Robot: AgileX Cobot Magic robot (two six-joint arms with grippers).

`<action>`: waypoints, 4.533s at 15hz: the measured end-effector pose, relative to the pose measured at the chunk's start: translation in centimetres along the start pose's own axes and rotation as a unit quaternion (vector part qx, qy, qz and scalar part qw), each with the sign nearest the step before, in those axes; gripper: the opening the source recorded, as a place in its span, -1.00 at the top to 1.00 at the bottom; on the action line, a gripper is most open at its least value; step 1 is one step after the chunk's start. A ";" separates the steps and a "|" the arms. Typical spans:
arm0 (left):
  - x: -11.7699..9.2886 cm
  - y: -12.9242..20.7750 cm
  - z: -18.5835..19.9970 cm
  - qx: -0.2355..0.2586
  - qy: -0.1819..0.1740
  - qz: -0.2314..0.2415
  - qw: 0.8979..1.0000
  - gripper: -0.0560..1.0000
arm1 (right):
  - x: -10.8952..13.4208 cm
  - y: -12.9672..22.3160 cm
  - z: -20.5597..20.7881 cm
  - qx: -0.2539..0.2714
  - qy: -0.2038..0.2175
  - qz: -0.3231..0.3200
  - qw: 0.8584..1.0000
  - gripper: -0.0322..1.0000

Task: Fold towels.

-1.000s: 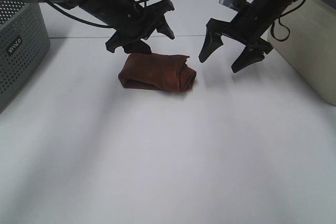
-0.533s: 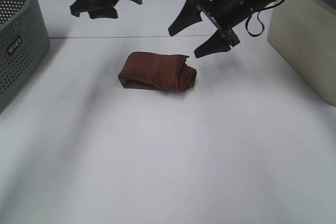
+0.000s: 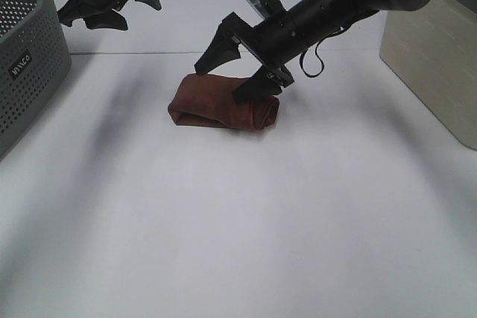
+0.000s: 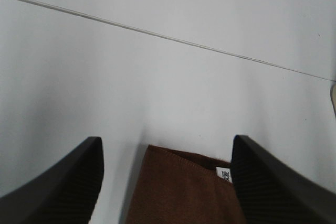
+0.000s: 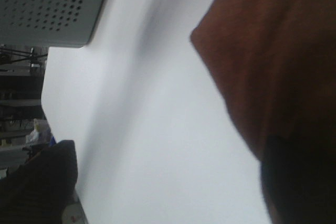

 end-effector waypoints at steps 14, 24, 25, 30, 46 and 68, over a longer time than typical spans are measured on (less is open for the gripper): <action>-0.9 1.1 3.9 0.085 -0.025 -0.082 0.993 -0.35 | -0.7 -1.2 7.6 -0.016 0.113 0.047 0.992 -0.76; -3.6 -0.3 21.9 0.079 -0.136 -0.191 0.969 -0.35 | 6.1 3.9 17.0 -0.049 0.275 0.023 0.960 -0.76; -3.8 -0.3 25.7 0.047 -0.159 -0.208 0.964 -0.35 | 7.4 6.9 18.8 -0.052 0.302 0.023 0.952 -0.76; -1.9 5.2 32.1 0.041 -0.189 -0.220 0.956 -0.35 | 10.5 15.1 21.5 -0.067 0.324 0.020 0.944 -0.76; 7.0 30.6 41.6 -0.117 -0.103 -0.282 0.947 -0.35 | 7.7 41.8 21.7 -0.284 0.381 0.151 0.867 -0.76; 7.1 30.1 40.1 -0.183 -0.139 -0.265 0.936 -0.35 | 6.6 42.6 22.2 -0.357 0.429 0.105 0.823 -0.76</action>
Point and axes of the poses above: a point on each arm's last joint axis where the gripper is mounted, z pointing back along that axis away from the gripper, x along the wrist's bending axis when the last joint is at zero, y = z × x, the point moved 4 cm from there along -z, pointing out along that axis toward the gripper, and after that the axes turned 5 degrees about -z, right-handed, at the moved point
